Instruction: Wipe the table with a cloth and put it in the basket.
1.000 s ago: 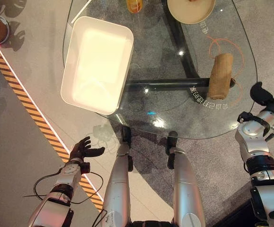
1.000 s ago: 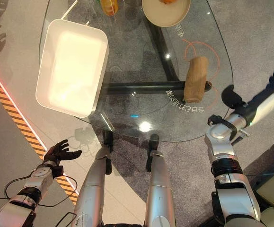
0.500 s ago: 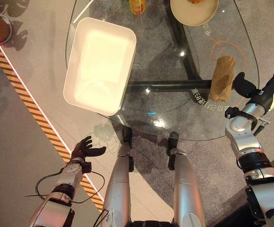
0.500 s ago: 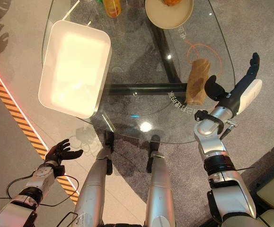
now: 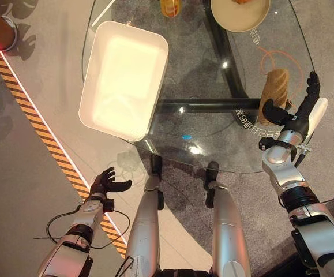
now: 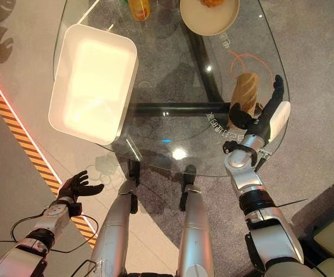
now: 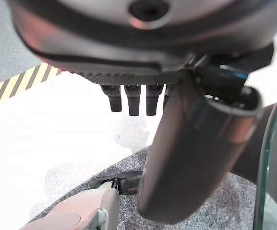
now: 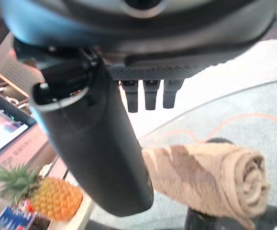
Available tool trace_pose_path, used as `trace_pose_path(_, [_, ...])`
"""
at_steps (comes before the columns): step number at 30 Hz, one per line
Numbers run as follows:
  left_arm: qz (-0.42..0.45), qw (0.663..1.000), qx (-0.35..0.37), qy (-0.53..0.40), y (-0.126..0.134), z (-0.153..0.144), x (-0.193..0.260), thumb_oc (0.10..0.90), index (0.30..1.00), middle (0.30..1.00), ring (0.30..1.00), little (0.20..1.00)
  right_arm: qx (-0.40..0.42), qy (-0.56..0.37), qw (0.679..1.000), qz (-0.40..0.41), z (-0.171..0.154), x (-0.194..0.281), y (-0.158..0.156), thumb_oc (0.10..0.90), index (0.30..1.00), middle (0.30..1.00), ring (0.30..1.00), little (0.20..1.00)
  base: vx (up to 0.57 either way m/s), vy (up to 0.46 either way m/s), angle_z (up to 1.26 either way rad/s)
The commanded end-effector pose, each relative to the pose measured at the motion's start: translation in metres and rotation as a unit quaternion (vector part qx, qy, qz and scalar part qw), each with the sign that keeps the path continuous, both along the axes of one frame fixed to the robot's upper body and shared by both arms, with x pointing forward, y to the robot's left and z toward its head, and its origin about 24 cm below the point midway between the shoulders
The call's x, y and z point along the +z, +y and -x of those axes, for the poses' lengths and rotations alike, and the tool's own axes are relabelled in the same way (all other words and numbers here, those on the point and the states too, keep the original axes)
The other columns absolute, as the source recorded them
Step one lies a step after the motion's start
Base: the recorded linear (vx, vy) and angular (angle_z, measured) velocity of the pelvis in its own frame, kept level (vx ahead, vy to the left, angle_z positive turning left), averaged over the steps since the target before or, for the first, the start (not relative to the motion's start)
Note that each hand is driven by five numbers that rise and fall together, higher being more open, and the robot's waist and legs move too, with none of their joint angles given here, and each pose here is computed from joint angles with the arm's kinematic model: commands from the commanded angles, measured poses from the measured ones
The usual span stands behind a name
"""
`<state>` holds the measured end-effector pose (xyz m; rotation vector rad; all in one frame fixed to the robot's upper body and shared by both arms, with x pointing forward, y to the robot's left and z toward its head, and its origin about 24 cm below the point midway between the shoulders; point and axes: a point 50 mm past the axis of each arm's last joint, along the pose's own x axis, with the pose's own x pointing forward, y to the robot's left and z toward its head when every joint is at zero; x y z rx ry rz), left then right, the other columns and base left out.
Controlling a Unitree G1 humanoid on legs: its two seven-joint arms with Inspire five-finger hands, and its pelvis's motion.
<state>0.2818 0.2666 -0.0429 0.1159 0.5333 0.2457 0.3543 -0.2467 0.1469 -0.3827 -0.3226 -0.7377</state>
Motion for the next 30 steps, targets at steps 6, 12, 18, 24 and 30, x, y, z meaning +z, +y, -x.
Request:
trace_pose_path(6, [-0.008,0.999,0.034,0.025,0.009,0.018,-0.014,0.8,0.9,0.9,0.9,0.9,0.018,-0.036,0.999,0.022,-0.007,0.03,0.002,0.8,0.9,0.9,0.9,0.9,0.0,0.0,0.01])
trace_pose_path(12, [-0.008,0.999,0.028,0.027,0.007,0.016,-0.014,0.8,0.9,0.9,0.9,0.9,0.029,0.003,1.0,-0.003,-0.014,0.023,0.002,0.8,0.9,0.9,0.9,0.9,0.0,0.0,0.0])
trace_pose_path(18, [-0.007,0.999,0.023,0.032,0.004,0.016,-0.015,0.8,0.9,0.9,0.9,0.9,0.015,0.023,0.998,-0.058,-0.019,0.015,-0.005,0.8,0.9,0.9,0.9,0.9,0.0,0.0,0.0])
trace_pose_path(24, [-0.007,0.999,0.013,0.035,-0.001,0.016,-0.017,0.8,0.9,0.9,0.9,0.9,-0.01,0.054,0.996,-0.071,-0.021,0.006,-0.015,0.8,0.9,0.9,0.9,0.9,0.0,0.001,0.01])
trace_pose_path(30, [-0.006,0.999,0.009,0.036,-0.004,0.014,-0.018,0.8,0.9,0.9,0.9,0.9,-0.045,0.077,0.994,-0.063,-0.022,0.004,-0.025,0.8,0.9,0.9,0.9,0.9,0.0,0.001,0.01])
